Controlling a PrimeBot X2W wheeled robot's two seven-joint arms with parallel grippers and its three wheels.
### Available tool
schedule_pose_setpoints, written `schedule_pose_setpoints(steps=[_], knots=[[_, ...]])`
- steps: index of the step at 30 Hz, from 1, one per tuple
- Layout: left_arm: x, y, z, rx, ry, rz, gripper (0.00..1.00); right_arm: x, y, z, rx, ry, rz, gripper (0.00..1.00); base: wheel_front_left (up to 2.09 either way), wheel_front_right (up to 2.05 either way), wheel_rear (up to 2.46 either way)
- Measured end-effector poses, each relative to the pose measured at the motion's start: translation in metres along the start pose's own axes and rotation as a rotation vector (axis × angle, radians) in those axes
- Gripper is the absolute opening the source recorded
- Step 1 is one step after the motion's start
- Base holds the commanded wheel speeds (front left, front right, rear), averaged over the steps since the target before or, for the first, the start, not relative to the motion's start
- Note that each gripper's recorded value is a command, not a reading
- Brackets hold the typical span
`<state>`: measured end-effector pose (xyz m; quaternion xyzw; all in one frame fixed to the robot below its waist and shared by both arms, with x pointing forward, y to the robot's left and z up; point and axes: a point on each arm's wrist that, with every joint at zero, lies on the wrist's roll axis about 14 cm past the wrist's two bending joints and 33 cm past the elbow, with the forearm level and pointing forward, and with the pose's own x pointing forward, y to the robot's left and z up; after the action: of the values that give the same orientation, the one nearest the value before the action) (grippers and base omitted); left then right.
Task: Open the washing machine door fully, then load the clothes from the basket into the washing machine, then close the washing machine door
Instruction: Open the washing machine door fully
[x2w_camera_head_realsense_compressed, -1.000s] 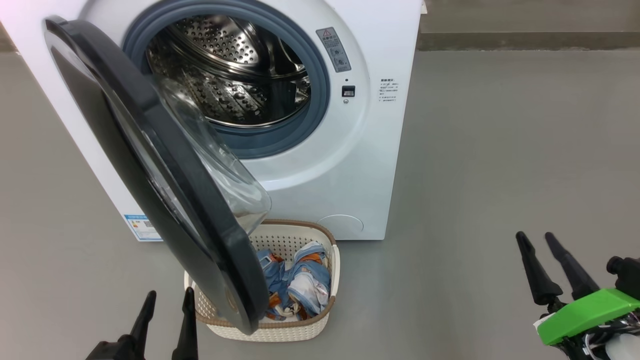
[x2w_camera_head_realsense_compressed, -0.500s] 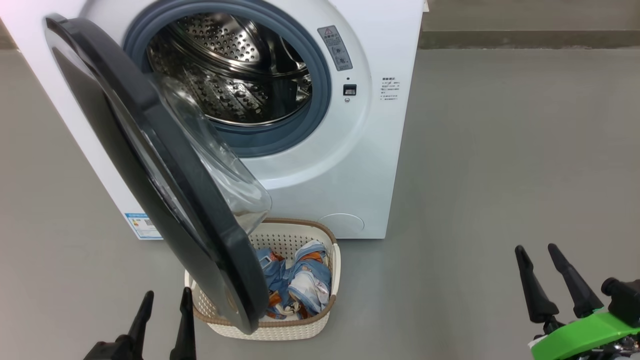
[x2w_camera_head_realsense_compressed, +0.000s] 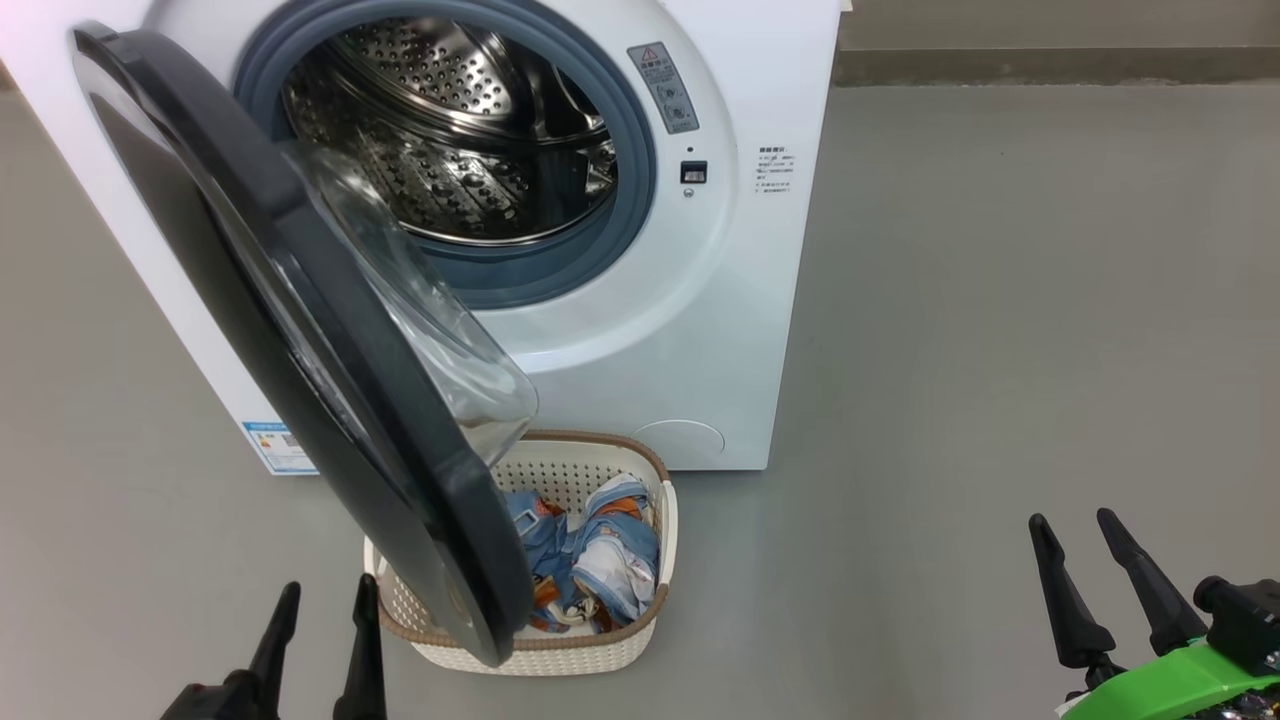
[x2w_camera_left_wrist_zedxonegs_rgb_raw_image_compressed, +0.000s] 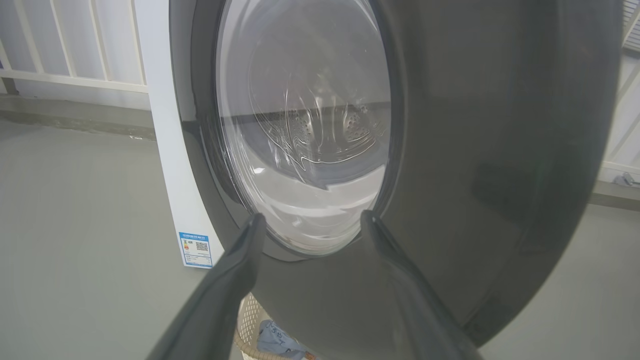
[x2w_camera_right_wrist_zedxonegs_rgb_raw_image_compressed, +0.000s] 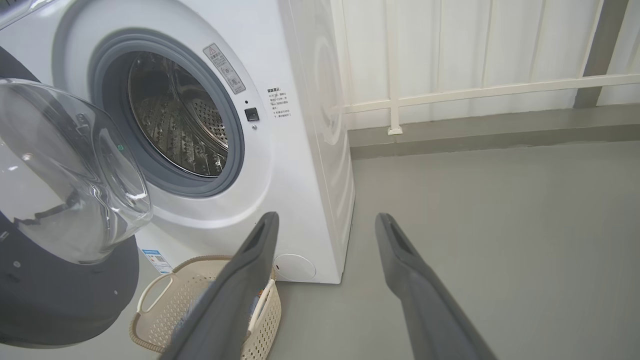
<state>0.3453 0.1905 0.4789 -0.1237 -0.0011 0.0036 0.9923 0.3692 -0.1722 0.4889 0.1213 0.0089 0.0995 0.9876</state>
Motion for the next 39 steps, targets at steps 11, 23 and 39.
schedule_pose_setpoints(steps=[11,23,39], knots=[[0.001,0.014,0.009,-0.001,-0.026,0.043,0.81,0.000,-0.001,-0.006,-0.021,0.019,0.001,1.00,0.00,0.00,0.00],[0.011,0.017,0.115,0.066,-0.351,0.088,0.00,0.003,0.004,-0.008,-0.052,0.025,0.014,1.00,0.00,0.00,0.00],[0.005,-0.124,0.139,-0.069,-0.350,-0.300,0.00,0.002,0.005,-0.002,-0.073,0.003,0.013,1.00,0.00,0.00,0.00]])
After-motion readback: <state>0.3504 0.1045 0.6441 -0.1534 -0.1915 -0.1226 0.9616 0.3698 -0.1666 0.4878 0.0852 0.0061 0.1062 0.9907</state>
